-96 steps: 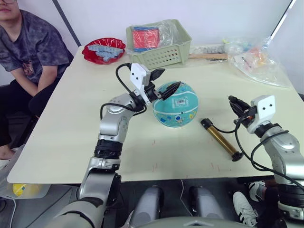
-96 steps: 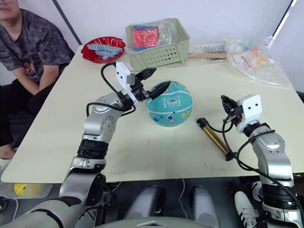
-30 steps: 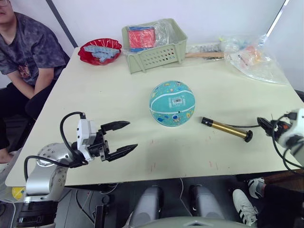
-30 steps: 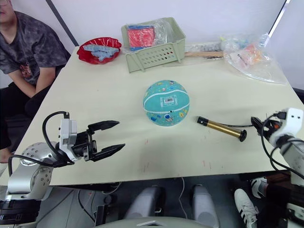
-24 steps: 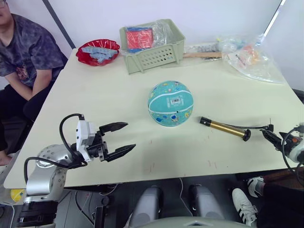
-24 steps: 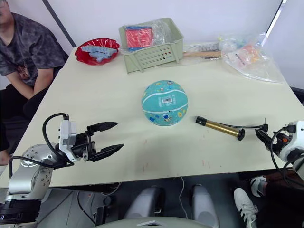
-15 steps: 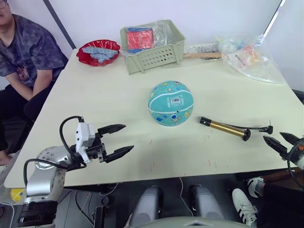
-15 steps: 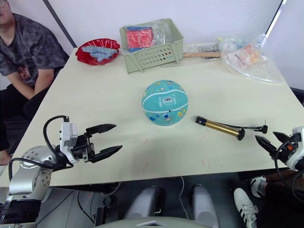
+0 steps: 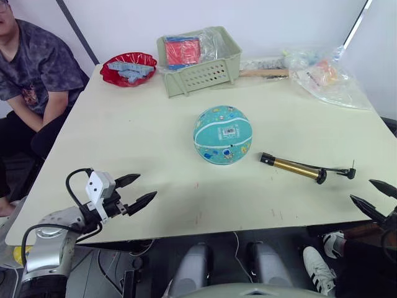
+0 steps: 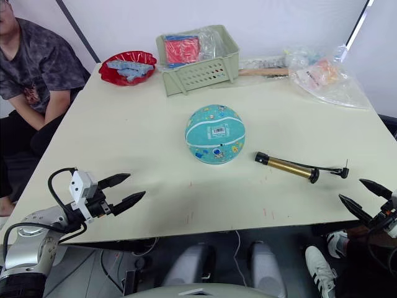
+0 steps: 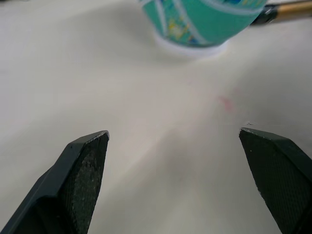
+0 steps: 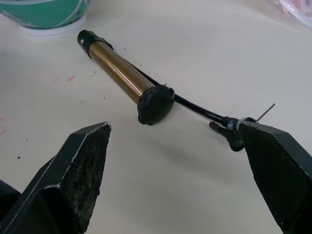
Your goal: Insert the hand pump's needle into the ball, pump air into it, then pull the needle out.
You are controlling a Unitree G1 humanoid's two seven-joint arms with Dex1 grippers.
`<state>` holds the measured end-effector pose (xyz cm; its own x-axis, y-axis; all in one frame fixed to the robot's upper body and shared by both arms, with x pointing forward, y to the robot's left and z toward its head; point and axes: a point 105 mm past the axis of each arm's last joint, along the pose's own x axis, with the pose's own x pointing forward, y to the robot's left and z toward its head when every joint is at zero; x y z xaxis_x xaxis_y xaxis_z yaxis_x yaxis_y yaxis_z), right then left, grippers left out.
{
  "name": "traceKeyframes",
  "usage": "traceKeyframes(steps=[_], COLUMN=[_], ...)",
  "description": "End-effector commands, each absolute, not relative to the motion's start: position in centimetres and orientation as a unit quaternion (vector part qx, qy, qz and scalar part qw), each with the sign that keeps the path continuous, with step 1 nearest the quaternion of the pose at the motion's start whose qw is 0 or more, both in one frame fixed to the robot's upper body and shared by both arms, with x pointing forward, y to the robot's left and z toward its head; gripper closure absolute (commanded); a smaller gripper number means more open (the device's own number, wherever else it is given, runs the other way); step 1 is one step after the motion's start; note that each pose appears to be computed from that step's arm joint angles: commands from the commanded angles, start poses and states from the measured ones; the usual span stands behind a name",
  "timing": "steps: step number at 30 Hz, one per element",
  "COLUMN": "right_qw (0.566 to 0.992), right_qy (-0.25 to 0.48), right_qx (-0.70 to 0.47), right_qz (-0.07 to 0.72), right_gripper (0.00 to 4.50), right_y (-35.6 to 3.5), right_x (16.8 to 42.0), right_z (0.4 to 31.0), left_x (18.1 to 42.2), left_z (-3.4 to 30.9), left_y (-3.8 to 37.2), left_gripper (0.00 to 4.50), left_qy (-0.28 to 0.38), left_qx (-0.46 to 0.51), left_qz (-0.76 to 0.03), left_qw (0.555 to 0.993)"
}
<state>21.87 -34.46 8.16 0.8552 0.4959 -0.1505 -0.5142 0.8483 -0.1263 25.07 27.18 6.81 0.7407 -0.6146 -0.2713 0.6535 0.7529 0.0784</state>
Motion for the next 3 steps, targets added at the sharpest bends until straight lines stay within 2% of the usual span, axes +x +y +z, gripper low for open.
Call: traceKeyframes(steps=[1,3], right_qw=[0.959,0.959], right_qy=[0.034,0.036], right_qx=[-0.095,-0.094], right_qz=[0.264,0.265], right_gripper=[0.15,0.15], right_y=[-35.09,-35.17], right_x=[21.83,21.80], right_z=[9.36,9.33], left_x=[25.12,25.00], left_z=[7.36,7.18], left_y=[28.41,28.54], left_gripper=[0.00,0.00], left_qy=[0.109,0.111], left_qx=[0.115,0.121], left_qz=[-0.316,-0.311], left_qw=[0.935,0.936])
